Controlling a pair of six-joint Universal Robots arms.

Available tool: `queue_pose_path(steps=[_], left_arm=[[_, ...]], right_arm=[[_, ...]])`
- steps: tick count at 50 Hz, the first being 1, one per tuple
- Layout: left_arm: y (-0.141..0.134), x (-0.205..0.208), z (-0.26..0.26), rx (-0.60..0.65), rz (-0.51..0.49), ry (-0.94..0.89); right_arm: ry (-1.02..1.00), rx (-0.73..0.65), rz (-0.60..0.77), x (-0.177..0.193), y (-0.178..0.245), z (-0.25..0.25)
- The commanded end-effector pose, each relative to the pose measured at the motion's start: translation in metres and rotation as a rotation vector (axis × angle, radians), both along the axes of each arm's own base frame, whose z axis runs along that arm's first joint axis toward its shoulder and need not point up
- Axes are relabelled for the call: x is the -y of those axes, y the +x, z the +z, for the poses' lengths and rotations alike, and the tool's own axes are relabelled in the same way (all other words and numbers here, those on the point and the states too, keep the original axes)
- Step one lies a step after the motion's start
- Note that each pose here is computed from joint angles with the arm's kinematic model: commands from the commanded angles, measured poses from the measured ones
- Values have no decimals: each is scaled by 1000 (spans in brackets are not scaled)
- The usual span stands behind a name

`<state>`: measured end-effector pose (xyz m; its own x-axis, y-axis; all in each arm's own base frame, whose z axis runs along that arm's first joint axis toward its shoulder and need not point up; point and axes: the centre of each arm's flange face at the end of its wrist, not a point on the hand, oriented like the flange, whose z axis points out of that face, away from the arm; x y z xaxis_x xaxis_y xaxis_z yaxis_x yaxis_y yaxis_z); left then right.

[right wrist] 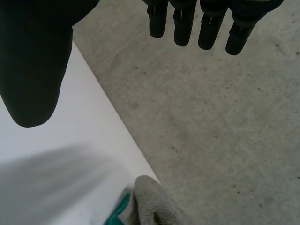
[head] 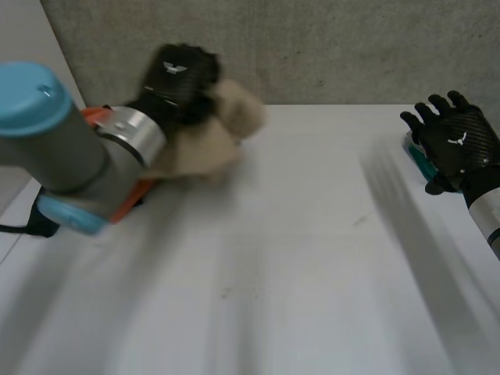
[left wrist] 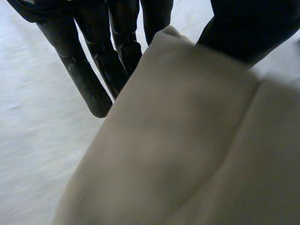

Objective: Fold the laundry.

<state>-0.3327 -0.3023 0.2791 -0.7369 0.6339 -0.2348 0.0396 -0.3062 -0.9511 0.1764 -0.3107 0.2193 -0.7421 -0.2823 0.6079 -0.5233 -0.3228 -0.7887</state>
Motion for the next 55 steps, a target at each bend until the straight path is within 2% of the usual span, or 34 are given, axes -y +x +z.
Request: queue_pose_path(steps=[1,3,6,12,17,20,22,29,36,40,45,55], left_arm=[[-63,-77,-52,45,-221,144],[-76,-84,-79,81,-251,189],[-80,-85,-91,114,-256,191],[-73,-89,-69,135,-215,110],[-42,-93,-21,81,-122,52],[-22,-91,-18,92,-65,64],[-5,-94,-23,124,-27,110],[27,-132,-68,295,-18,304],[43,-154,-106,491,-33,327],[51,-156,-119,577,-10,312],[55,-151,-124,602,50,289],[52,-146,-142,612,55,297]], right_arm=[[7,2,-15,-3,-1,3],[25,2,-18,-4,-1,2],[56,2,-16,-7,-1,-2],[115,-1,-15,-12,0,-7],[193,-6,-12,-19,0,-9],[255,-10,2,-27,4,-11],[325,-19,35,-40,13,-10],[495,-59,160,-85,41,-12],[464,-76,239,-100,60,-20],[431,-79,197,-94,59,-26],[419,-82,152,-90,57,-28],[410,-81,139,-90,55,-32]])
